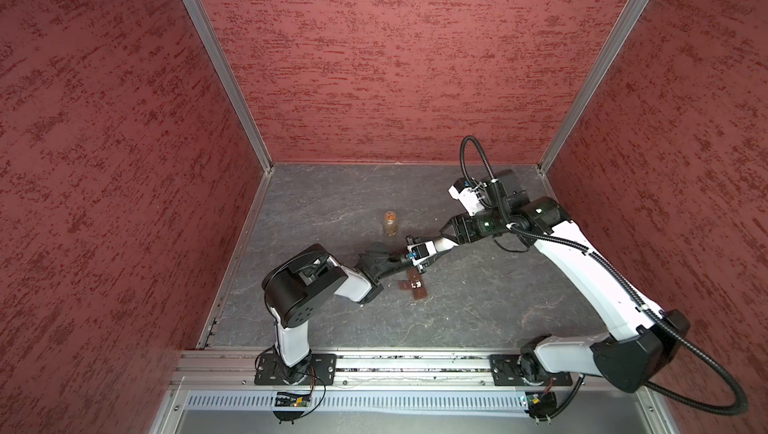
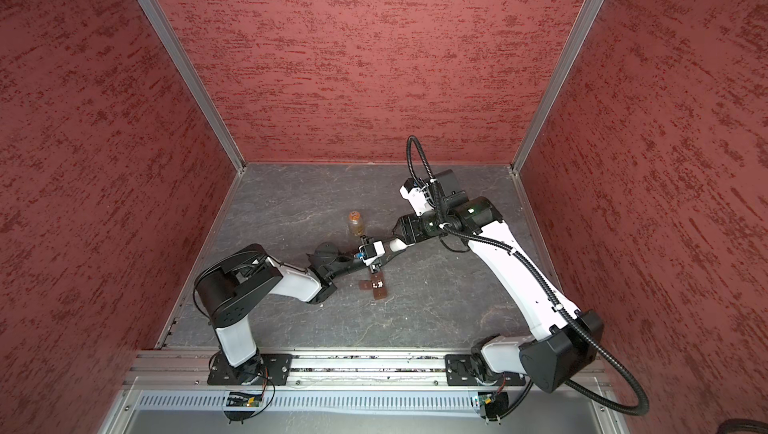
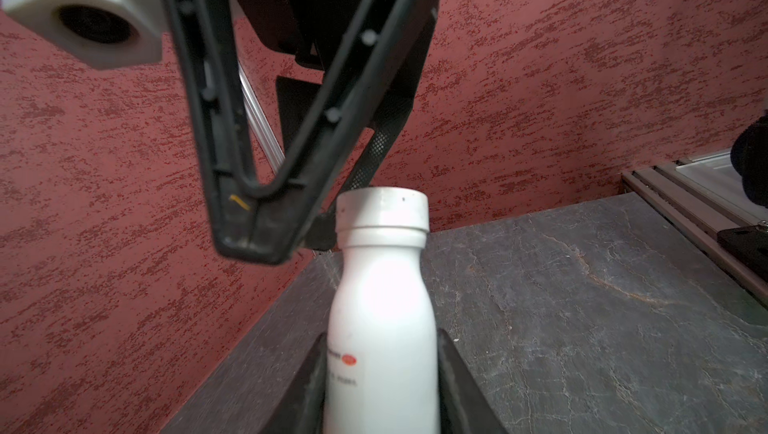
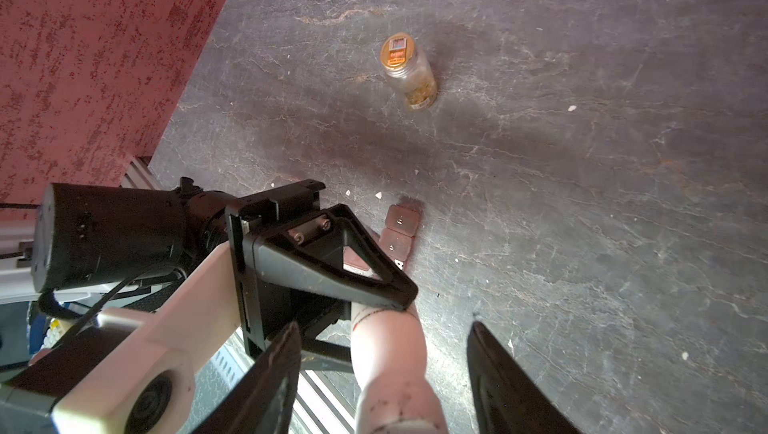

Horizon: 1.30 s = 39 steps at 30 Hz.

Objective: Sort the pills into containers

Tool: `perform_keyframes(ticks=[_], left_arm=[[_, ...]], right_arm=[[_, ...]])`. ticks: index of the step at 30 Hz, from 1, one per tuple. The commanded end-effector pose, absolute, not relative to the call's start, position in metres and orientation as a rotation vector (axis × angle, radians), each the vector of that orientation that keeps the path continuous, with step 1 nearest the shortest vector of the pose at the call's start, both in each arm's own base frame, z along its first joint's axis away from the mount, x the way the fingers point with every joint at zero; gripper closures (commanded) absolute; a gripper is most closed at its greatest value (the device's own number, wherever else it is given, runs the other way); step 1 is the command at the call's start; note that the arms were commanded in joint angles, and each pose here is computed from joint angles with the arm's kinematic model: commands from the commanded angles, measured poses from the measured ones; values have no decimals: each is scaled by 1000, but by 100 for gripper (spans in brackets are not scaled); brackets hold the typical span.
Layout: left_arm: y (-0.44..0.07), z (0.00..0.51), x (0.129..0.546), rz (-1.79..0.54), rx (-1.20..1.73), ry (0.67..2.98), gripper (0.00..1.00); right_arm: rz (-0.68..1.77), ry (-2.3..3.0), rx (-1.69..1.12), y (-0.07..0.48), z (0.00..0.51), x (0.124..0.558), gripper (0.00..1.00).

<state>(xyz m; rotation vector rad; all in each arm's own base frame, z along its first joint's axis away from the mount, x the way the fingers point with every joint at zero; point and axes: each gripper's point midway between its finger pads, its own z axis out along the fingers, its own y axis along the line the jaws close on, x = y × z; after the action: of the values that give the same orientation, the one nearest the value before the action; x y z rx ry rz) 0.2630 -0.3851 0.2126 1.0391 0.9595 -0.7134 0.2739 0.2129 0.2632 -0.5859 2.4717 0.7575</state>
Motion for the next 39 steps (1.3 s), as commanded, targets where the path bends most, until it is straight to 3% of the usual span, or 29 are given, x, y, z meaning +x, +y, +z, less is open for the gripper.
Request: perform_keyframes(ticks=[1, 13, 19, 26, 39], left_arm=[[-384, 214, 268, -731, 1027, 960, 100], [-384, 213, 272, -745, 1023, 969, 100], [-383, 215, 268, -748, 1025, 964, 100], [-385, 214, 265, -757, 1029, 963, 100], [-385, 215, 270, -751, 1026, 960, 100]], right_arm=[[796, 2434, -643, 214, 269, 260, 38], [774, 2452, -637, 203, 263, 243, 44], [625, 2427, -584, 192, 272, 265, 32], [661, 2386, -611, 206, 283, 282, 32], [808, 2414, -676, 217, 275, 253, 49]])
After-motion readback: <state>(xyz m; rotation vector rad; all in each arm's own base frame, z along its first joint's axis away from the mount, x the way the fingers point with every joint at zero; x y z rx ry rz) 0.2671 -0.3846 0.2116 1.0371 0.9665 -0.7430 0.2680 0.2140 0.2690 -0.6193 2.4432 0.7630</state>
